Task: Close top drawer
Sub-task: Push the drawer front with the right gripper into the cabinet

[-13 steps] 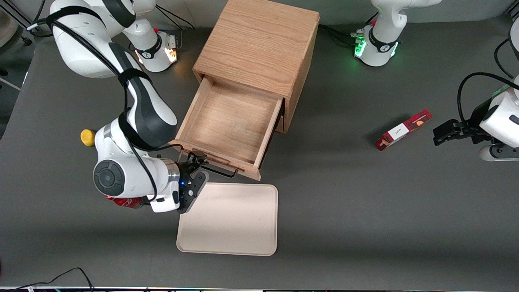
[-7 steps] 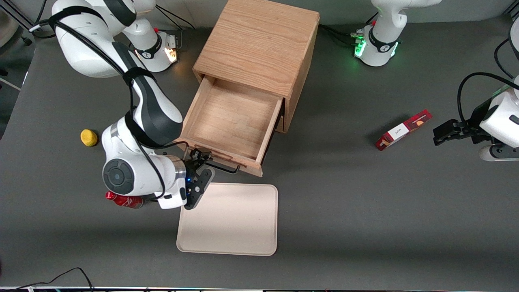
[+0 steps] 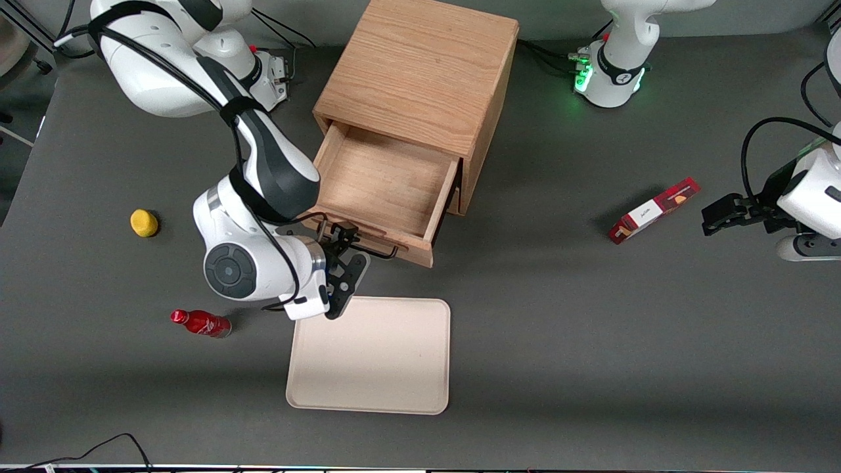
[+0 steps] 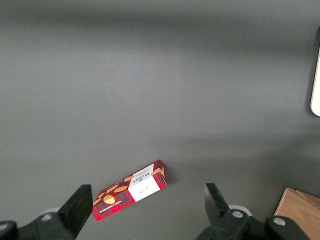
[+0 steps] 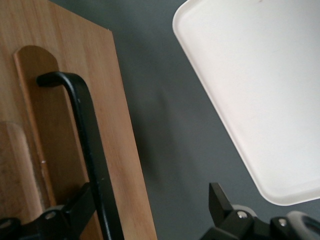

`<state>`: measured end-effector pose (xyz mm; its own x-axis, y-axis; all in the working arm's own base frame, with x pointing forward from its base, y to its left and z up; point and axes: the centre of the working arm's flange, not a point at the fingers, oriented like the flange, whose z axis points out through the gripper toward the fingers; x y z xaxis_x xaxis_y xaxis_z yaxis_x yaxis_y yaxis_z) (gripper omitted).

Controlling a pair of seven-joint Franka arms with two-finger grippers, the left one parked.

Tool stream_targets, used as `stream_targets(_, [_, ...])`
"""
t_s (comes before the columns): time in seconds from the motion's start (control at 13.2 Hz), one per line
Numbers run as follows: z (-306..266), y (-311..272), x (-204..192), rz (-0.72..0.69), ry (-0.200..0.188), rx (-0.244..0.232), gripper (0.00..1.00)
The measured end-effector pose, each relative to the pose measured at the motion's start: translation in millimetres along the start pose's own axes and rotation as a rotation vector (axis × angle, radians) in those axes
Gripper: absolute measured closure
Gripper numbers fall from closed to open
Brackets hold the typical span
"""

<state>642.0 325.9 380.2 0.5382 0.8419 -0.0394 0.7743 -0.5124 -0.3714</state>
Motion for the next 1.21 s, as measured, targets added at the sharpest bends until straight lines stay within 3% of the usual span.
stream_targets(0.38, [6.1,-34.0,-3.9,-0.032,-0.037,0.010,0.00])
stream_targets(1.21, [29.2,-79.8,-2.4,-0.040,-0.072,0.019,0.00])
